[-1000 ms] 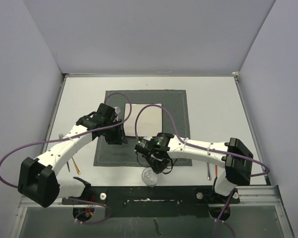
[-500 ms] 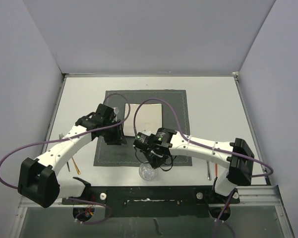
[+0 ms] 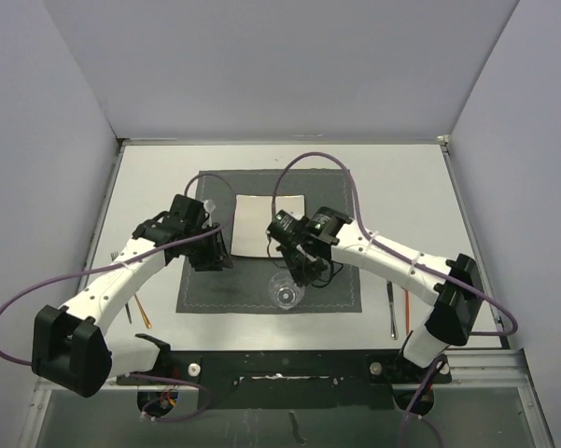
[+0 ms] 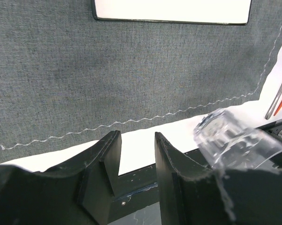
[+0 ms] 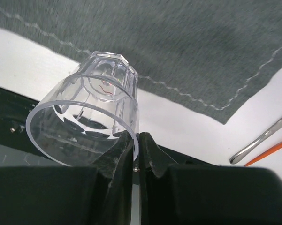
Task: Set the dinner table for one person
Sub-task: Place the cup on the napkin.
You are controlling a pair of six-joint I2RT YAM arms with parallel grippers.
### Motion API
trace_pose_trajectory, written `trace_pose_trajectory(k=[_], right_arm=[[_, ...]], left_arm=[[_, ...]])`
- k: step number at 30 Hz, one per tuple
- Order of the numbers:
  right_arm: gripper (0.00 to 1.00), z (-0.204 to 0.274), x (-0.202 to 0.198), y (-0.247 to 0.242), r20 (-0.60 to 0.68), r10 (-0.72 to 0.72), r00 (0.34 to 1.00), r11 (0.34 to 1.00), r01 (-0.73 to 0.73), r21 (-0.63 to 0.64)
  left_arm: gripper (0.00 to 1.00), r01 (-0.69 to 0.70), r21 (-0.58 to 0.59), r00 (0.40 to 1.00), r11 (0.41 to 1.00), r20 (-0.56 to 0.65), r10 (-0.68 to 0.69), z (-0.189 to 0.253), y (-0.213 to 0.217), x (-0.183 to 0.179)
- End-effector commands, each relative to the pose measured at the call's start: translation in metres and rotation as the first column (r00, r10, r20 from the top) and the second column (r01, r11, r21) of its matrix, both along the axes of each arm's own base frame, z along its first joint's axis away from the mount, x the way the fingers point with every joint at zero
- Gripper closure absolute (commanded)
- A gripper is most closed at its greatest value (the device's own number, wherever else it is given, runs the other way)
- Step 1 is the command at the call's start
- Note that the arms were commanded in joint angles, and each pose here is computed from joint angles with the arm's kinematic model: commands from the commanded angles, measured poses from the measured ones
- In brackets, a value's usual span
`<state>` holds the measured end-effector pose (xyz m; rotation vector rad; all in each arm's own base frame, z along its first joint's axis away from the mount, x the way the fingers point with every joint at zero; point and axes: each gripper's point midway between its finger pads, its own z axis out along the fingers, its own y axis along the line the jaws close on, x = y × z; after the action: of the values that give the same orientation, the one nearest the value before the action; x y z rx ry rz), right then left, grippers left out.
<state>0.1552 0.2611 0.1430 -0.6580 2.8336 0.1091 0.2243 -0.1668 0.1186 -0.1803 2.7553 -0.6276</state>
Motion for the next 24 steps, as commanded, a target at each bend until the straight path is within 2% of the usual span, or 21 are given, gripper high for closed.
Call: trace_pose_trajectory(k=[1,5,10,24], right_arm=[[1.00,0.035,0.041,-0.009,0.078,-0.045,0.996,0.996,0.039,0.074],[1.00,0.043,0.074,-0.018,0.080,-0.091,0.993,0.991,0.081,0.111],[1.00,0.042,0.113,-0.031,0.081,-0.140,0.987,0.986,0.132,0.097],[1.00,0.041,0.197,-0.049,0.111,-0.231,0.966,0.969,0.219,0.115]], left_arm=[[0.67,0.005,-0.032,0.996,0.999,0.084,-0.002,0.021,0.006,0.006],[0.67,0.000,-0.032,0.997,0.999,0.081,0.003,0.021,0.012,0.007],[0.67,0.005,-0.009,0.997,1.000,0.078,-0.004,0.016,0.017,0.008],[0.67,0.016,0.028,0.997,0.999,0.070,-0.018,0.006,0.023,0.016]])
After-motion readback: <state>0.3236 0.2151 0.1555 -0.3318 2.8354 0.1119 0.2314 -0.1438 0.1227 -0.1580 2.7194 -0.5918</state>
